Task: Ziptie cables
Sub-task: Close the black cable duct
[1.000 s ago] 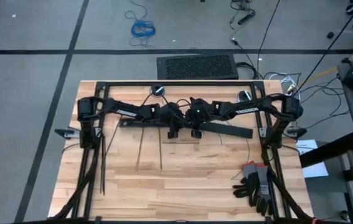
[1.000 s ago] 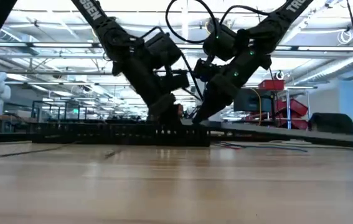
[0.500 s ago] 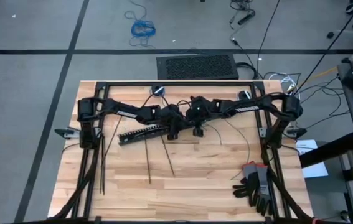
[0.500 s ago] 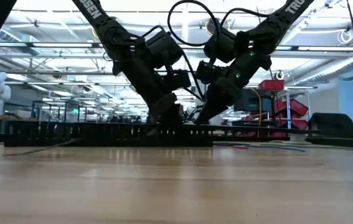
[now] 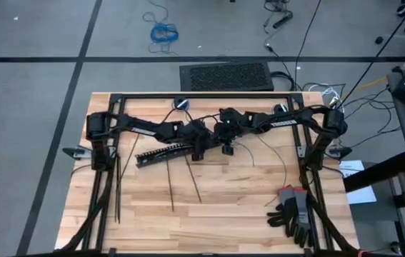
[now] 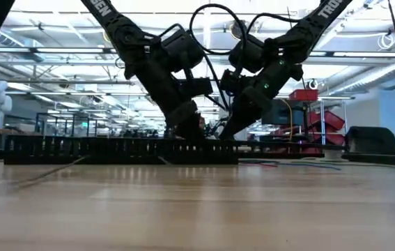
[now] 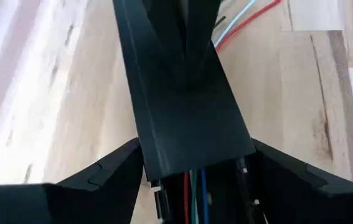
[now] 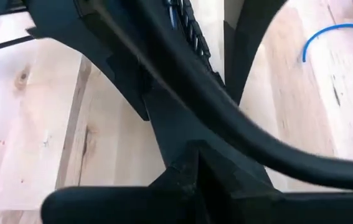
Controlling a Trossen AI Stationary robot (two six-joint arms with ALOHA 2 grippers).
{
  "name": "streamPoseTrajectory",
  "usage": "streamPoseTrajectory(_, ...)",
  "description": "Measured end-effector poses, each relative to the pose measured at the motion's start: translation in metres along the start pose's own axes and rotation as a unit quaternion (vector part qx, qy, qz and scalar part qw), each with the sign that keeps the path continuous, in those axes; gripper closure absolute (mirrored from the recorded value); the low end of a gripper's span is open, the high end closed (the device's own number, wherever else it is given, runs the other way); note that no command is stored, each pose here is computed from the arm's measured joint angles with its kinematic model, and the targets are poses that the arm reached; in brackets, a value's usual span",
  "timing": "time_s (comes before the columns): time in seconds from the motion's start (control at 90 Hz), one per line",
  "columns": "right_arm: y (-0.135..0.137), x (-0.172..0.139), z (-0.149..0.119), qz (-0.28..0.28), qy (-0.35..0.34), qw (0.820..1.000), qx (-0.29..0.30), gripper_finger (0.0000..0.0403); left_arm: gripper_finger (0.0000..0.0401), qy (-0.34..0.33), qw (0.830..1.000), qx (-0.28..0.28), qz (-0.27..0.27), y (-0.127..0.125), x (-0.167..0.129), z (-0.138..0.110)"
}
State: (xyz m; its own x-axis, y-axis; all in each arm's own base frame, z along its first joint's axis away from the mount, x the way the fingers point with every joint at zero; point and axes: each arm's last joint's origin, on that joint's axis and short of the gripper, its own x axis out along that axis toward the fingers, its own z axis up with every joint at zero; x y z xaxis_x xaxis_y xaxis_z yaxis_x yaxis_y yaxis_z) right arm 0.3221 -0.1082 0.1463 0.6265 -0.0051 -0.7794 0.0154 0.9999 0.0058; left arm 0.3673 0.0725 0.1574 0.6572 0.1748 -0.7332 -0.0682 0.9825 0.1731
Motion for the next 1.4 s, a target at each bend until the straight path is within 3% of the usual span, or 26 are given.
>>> streamPoseTrajectory(0.211, 0.0, 0.0, 0.0, -0.002, 0.0, 1.0, 0.001, 0.0403, 0.0134, -0.012, 0.999, -0.011, 0.037, 0.005, -0.022, 0.01)
streamPoseTrajectory(0.411, 0.0, 0.0, 0.0, 0.0, 0.001, 1.0, 0.001, 0.0403, 0.0134, 0.05, 0.997, -0.043, 0.044, 0.006, -0.047, 0.004)
streamPoseTrajectory(0.711, 0.0, 0.0, 0.0, 0.003, 0.001, 1.0, 0.0, 0.0403, 0.0134, 0.094, 0.993, -0.075, 0.011, -0.01, -0.042, -0.019)
streamPoseTrajectory(0.878, 0.0, 0.0, 0.0, 0.003, 0.001, 1.0, 0.0, 0.0403, 0.0134, 0.086, 0.993, -0.076, 0.007, -0.015, -0.038, -0.017)
streamPoseTrajectory(1.144, 0.001, 0.0, 0.0, 0.005, 0.001, 1.0, 0.001, 0.0403, 0.0133, 0.11, 0.989, -0.097, 0.009, -0.01, -0.023, -0.027)
streamPoseTrajectory(1.4, 0.001, 0.0, 0.0, 0.005, 0.002, 1.0, 0.001, 0.0403, 0.0108, 0.128, 0.986, -0.11, -0.004, -0.003, -0.011, -0.035)
